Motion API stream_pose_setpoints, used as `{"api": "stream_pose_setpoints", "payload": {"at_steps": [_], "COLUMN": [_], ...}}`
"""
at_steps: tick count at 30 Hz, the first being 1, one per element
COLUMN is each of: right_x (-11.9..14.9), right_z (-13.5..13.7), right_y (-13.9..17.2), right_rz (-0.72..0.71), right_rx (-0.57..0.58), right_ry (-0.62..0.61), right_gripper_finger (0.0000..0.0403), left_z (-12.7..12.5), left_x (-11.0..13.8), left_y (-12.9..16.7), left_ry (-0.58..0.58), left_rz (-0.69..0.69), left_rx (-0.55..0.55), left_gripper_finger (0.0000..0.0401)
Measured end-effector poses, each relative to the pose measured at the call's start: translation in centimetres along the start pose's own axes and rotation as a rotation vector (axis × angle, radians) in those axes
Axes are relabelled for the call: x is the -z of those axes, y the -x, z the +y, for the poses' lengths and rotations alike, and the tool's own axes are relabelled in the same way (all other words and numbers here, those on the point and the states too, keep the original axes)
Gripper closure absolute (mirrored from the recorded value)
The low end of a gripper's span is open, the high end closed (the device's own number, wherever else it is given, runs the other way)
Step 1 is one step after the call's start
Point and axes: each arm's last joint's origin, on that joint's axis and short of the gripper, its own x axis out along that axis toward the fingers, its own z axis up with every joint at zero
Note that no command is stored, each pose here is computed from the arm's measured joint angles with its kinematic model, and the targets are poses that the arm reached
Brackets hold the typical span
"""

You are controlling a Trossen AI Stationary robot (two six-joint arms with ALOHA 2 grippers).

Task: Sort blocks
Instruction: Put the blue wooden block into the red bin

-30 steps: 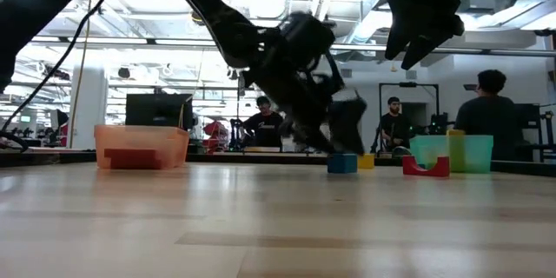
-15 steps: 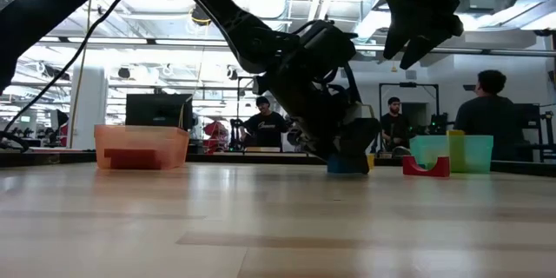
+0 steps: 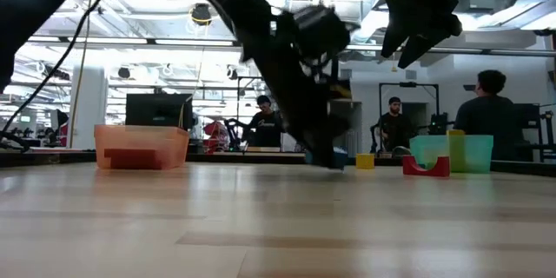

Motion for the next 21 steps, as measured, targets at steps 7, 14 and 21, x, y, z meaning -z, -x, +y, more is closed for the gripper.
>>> {"api": "stream_pose_setpoints", "payload": {"at_steps": [7,14,21], "right_x": [-0.1,-0.2,-1.1], "right_z": [0.1,0.2,0.7], "right_y": [0.0,0.0,0.0], "right_rz": [-0.007,-0.017,-0.088], "right_rx": [-0.007,-0.018,-0.085], "right_ry": [-0.004,-0.011,-0.069], "right_gripper_finger": [0.0120,0.0120,0.0120], "left_z": [0.0,-0.4,-0.4], "left_x": [-1.9,-1.4,1.3], "left_y": [8.6,19.0,27.9], "left_ry": [-0.133,-0.212,-0.185], "left_rz": [0.018,0.050,0.091], "left_rx": [0.056,0.125,0.189], "left_gripper_finger": [0.0275,0.0274,0.0272]}}
